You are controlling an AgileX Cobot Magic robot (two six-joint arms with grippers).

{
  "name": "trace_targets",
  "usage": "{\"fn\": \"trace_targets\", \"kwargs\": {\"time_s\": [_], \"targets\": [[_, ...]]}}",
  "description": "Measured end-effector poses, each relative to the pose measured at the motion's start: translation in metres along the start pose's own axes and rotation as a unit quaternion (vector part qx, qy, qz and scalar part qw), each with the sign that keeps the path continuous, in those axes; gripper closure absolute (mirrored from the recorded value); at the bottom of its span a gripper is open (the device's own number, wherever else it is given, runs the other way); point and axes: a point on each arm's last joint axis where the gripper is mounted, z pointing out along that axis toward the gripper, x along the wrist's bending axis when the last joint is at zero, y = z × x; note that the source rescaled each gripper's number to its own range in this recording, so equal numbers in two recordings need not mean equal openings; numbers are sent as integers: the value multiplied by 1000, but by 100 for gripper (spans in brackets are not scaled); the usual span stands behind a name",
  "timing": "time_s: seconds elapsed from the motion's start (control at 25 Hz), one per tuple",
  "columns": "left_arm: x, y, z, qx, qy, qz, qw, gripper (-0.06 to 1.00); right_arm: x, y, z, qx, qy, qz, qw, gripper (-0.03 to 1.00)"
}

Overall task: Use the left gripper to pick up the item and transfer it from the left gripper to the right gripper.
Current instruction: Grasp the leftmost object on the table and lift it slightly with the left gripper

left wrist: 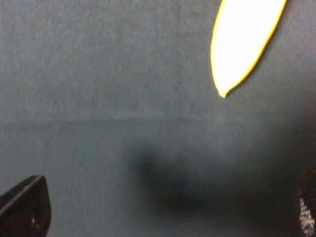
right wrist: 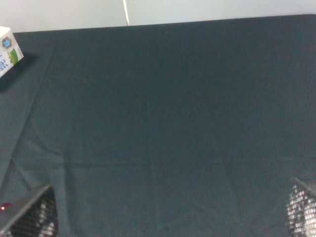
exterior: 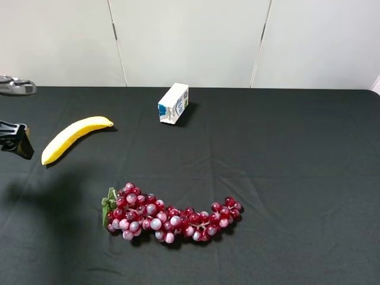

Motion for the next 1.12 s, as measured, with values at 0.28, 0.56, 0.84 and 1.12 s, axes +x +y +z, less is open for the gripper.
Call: {"fn": "trace_targets", "kwargs": {"time_s": [0.28,0.56,0.84,1.12], "targets": [[-18,28,29,17,-5,54,998,-6,0,0,0,0,0,0,1000,-3],[-23,44,62,38,-9,66,997,-6,0,0,0,0,0,0,1000,-3],[-24,49,76,17,-6,69,997,0,0,0,0,0,0,0,1000,-3],[-25,53,76,2,-5,71,997,27,0,0,0,0,0,0,1000,-3]]}}
